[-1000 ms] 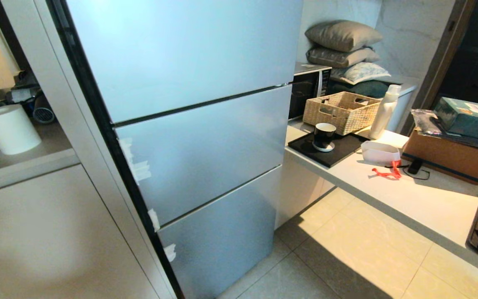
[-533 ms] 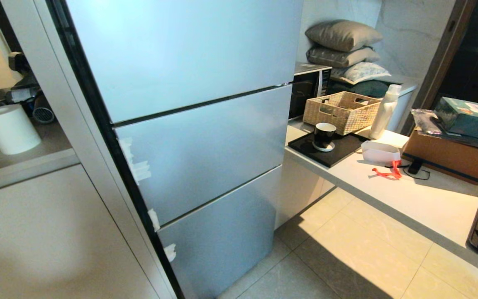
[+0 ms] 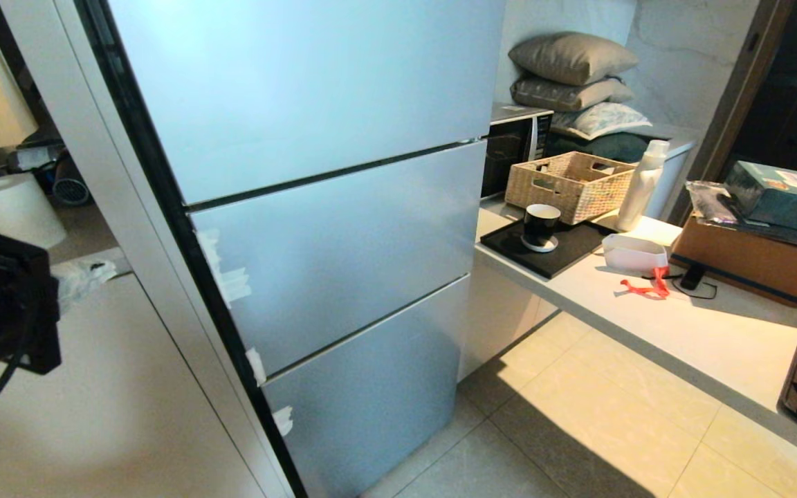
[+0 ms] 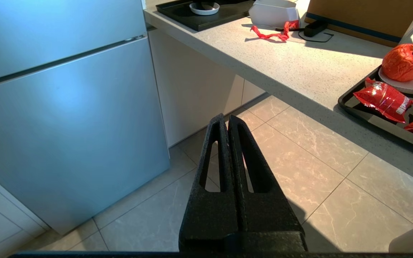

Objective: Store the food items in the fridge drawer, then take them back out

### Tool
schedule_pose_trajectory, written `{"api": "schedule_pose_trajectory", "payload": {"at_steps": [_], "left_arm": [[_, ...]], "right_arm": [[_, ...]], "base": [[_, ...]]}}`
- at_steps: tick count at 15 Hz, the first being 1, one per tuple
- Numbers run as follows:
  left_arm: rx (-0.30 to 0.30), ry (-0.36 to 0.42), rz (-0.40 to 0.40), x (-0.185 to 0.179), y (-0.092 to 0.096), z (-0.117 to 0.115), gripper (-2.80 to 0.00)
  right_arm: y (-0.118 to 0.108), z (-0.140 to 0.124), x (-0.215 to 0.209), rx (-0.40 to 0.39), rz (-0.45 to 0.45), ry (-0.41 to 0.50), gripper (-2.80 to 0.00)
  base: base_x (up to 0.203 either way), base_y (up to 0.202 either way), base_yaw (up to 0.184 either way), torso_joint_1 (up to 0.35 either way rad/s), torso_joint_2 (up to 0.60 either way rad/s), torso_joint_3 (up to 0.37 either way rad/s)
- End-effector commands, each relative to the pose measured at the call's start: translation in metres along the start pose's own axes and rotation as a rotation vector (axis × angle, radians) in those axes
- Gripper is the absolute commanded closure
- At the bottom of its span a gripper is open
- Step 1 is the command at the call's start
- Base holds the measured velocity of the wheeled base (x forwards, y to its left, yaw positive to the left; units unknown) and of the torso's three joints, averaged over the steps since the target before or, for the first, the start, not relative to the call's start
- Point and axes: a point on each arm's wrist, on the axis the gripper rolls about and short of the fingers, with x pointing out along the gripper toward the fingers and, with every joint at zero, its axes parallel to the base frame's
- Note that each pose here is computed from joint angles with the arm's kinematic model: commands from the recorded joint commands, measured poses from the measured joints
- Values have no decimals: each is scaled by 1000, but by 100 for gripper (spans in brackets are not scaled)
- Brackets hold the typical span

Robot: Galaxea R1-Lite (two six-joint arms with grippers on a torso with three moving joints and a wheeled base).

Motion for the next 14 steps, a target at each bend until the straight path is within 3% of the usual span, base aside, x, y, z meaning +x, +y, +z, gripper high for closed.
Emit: {"api": "schedule_pose_trajectory", "payload": {"at_steps": [1,10,14], "left_arm": [[-60,17,88,46,16,-3,0],[-80,-30,105,132,30,10,0],[-70,19,2,150,29,6,0]], "right_arm": [[0,0,0,0,-1,-1,0],[0,0,0,10,-3,-3,0],[0,0,0,6,-1,-3,0]], "base": [[0,0,0,0,0,0],[0,0,0,0,0,0],[0,0,0,0,0,0]]}}
